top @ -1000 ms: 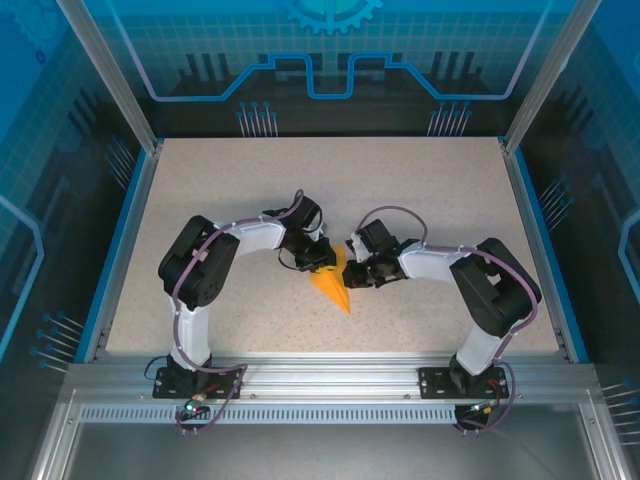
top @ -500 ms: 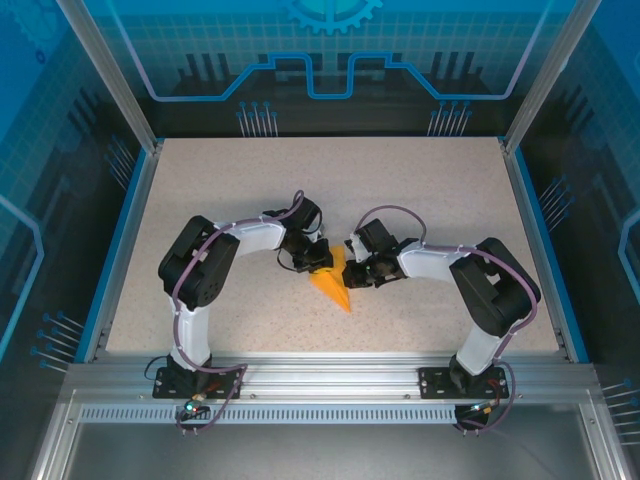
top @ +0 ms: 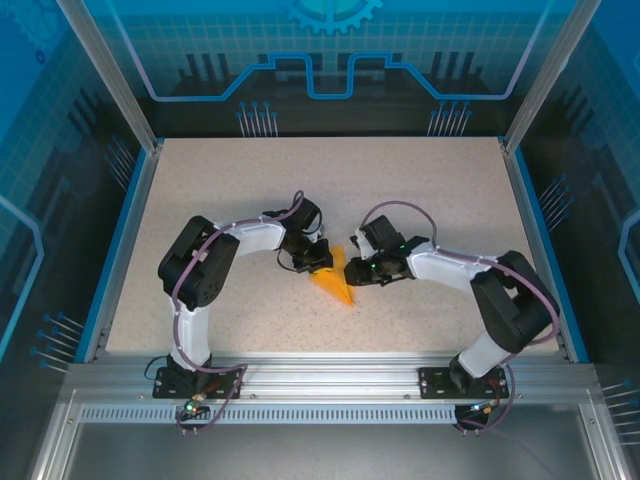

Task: Fold a paper plane with a square sheet of paper (fold left side to right side)
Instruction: Fourth fold the wing at the center of the table.

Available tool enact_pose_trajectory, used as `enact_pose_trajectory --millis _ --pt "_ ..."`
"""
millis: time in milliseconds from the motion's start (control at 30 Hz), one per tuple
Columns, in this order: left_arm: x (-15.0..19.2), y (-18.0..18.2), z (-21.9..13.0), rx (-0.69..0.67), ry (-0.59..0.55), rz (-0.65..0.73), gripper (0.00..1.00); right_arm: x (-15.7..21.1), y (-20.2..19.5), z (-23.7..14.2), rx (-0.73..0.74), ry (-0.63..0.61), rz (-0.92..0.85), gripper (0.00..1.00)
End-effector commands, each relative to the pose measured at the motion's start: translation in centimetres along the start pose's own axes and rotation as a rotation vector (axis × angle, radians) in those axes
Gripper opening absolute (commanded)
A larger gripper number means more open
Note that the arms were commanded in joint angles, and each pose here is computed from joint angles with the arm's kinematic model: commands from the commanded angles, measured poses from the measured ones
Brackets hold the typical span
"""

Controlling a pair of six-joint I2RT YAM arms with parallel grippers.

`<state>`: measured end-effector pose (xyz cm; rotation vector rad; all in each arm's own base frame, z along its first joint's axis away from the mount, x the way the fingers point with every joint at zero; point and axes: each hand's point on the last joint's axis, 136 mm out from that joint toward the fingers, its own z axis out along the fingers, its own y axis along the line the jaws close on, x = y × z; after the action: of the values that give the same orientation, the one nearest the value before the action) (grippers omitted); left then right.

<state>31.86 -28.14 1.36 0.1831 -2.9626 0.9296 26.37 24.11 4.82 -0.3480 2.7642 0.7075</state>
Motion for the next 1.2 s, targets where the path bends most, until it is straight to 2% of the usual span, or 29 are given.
enact_pose_trajectory --millis 0,133,233,333,467,600,767,1167 --pt "1.6 3.7 1.2 -0.122 0.043 -0.037 0.11 0.2 1.5 -2.0 -0.039 -0.006 -0.025 0.27" --pt "1.6 3.7 1.3 -0.121 0.045 -0.037 0.11 1.5 4.2 -1.9 -0.159 0.033 -0.025 0.24" --pt "1.6 3.6 1.3 -0.118 0.043 -0.036 0.11 1.8 4.0 -1.3 -0.131 0.043 -0.018 0.30" --pt "1.6 3.6 1.3 -0.116 0.044 -0.036 0.11 1.5 3.4 -1.2 -0.107 0.030 -0.008 0.32" --pt "1.6 3.5 1.2 -0.114 0.043 -0.032 0.11 1.8 5.2 -0.8 -0.197 0.062 -0.023 0.26" --pt "1.5 3.4 1.1 -0.112 0.039 -0.034 0.11 2.3 5.5 0.4 -0.230 0.105 0.001 0.23" --pt "1.5 3.4 1.1 -0.113 0.040 -0.033 0.11 2.7 4.8 1.8 -0.211 0.144 0.035 0.22" --pt "1.5 3.4 1.1 -0.116 0.037 -0.032 0.11 4.5 3.1 2.5 -0.166 0.185 0.059 0.19"
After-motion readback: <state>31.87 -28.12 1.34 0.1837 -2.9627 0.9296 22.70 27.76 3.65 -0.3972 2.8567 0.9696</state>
